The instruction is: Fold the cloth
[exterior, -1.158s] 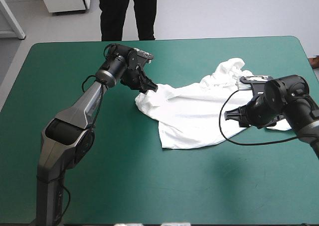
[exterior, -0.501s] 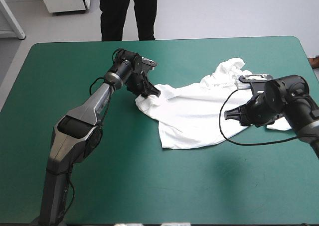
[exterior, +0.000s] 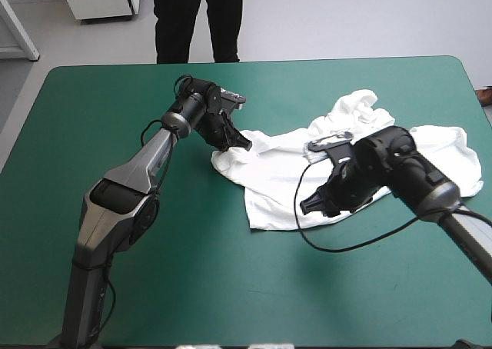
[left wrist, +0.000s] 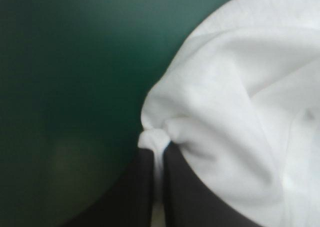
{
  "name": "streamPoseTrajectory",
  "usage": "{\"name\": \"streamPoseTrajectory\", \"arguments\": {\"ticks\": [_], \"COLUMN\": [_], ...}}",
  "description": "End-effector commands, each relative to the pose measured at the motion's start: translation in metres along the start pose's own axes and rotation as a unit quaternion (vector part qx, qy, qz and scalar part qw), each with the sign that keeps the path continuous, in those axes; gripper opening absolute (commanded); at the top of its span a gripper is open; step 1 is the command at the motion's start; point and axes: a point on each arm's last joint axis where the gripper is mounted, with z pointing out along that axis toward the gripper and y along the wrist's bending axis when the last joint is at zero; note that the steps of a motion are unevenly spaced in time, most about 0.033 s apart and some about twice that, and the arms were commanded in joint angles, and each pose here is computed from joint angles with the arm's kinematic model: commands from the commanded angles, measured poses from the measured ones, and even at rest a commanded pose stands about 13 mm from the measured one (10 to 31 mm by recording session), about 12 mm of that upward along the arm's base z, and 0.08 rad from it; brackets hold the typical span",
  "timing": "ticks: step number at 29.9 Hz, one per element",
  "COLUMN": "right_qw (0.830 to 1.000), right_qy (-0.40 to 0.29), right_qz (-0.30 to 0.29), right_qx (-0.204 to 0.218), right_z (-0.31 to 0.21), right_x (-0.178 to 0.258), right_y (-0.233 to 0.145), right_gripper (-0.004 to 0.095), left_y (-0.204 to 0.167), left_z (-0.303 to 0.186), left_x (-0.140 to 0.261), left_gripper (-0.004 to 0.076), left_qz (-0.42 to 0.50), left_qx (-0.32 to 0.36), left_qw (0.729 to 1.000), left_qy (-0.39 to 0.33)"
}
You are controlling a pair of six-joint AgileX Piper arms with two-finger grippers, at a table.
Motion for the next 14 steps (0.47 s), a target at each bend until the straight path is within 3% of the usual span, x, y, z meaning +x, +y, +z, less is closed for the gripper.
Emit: {"name": "streamPoseTrajectory", "arguments": {"ticks": [1, 4, 14], "right_qw": [0.999, 0.997, 0.994], "right_qy": [-0.019, -0.019, -0.011], "right_qz": [-0.044, -0.066, -0.100], "right_qx": [-0.012, -0.019, -0.043], "right_z": [0.002, 0.013, 0.037], "right_x": [-0.010, -0.022, -0.054], "right_y": [0.023, 0.039, 0.082], "right_gripper": [0.0540, 0.0614, 0.0613], "left_y": [0.000, 0.000, 0.008], "left_z": [-0.013, -0.013, -0.014], "left_x": [-0.002, -0.001, 0.001], "left_gripper": [-0.0003, -0.0003, -0.0003], "left_qz": [0.001, 0.001, -0.009], "left_qx": [-0.002, -0.001, 0.002], "left_qw": [1.000, 1.000, 1.000], "left_qy": [-0.013, -0.009, -0.006]}}
